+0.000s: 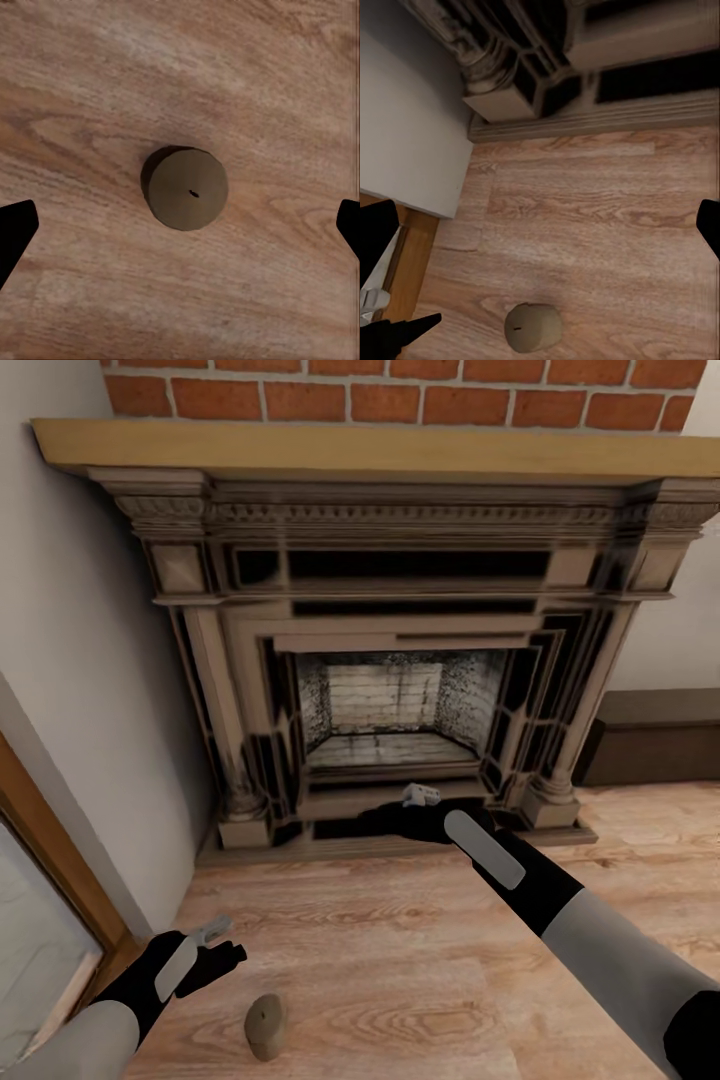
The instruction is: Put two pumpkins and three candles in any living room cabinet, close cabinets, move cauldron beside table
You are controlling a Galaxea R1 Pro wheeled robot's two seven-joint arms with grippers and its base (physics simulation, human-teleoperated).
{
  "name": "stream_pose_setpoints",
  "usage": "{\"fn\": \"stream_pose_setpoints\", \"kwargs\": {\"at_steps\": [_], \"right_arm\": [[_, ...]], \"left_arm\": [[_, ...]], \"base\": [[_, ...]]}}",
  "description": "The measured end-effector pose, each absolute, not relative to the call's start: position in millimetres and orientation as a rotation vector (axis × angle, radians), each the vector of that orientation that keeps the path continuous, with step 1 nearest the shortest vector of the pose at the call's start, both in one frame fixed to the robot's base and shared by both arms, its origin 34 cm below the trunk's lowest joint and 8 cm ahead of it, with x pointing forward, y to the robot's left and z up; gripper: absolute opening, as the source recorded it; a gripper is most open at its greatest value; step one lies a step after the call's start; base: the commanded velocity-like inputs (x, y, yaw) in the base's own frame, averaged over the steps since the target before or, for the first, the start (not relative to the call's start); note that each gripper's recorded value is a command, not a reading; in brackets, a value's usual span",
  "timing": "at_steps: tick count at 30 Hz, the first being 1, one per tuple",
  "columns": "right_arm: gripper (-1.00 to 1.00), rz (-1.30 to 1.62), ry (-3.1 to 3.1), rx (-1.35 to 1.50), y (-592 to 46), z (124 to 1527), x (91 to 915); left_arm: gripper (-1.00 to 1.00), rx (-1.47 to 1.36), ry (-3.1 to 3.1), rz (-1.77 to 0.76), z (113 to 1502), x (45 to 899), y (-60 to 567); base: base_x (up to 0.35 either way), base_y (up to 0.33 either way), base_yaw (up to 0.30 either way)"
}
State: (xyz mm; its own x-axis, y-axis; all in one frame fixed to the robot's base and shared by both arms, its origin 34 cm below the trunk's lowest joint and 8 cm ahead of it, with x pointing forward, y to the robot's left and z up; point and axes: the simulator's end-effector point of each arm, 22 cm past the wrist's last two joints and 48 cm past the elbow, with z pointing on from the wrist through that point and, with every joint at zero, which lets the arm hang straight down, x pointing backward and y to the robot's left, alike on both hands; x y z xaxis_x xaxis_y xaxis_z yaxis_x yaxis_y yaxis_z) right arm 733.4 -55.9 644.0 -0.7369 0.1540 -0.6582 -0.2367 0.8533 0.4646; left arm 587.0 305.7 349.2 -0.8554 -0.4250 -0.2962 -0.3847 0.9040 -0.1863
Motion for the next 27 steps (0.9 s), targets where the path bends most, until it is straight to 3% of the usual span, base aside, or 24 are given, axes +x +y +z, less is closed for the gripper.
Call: {"fn": "stream_pose_setpoints", "kwargs": {"at_steps": [8, 19, 27], "right_arm": [[1.00, 0.695, 2.297, -0.059, -56, 644, 733], [1.00, 0.705, 2.303, -0.064, -54, 642, 732], [1.00, 1.034, 2.290, -0.244, -6, 656, 695]], "left_arm": [[1.00, -0.602, 2.735, -0.169, 349, 587, 307], [1.00, -0.606, 2.733, -0.171, 349, 587, 307], [1.00, -0.606, 2.733, -0.169, 347, 587, 308]], "base": [[0.280, -0.023, 0.000], [0.050, 0.000, 0.000], [0.001, 0.000, 0.000]]}}
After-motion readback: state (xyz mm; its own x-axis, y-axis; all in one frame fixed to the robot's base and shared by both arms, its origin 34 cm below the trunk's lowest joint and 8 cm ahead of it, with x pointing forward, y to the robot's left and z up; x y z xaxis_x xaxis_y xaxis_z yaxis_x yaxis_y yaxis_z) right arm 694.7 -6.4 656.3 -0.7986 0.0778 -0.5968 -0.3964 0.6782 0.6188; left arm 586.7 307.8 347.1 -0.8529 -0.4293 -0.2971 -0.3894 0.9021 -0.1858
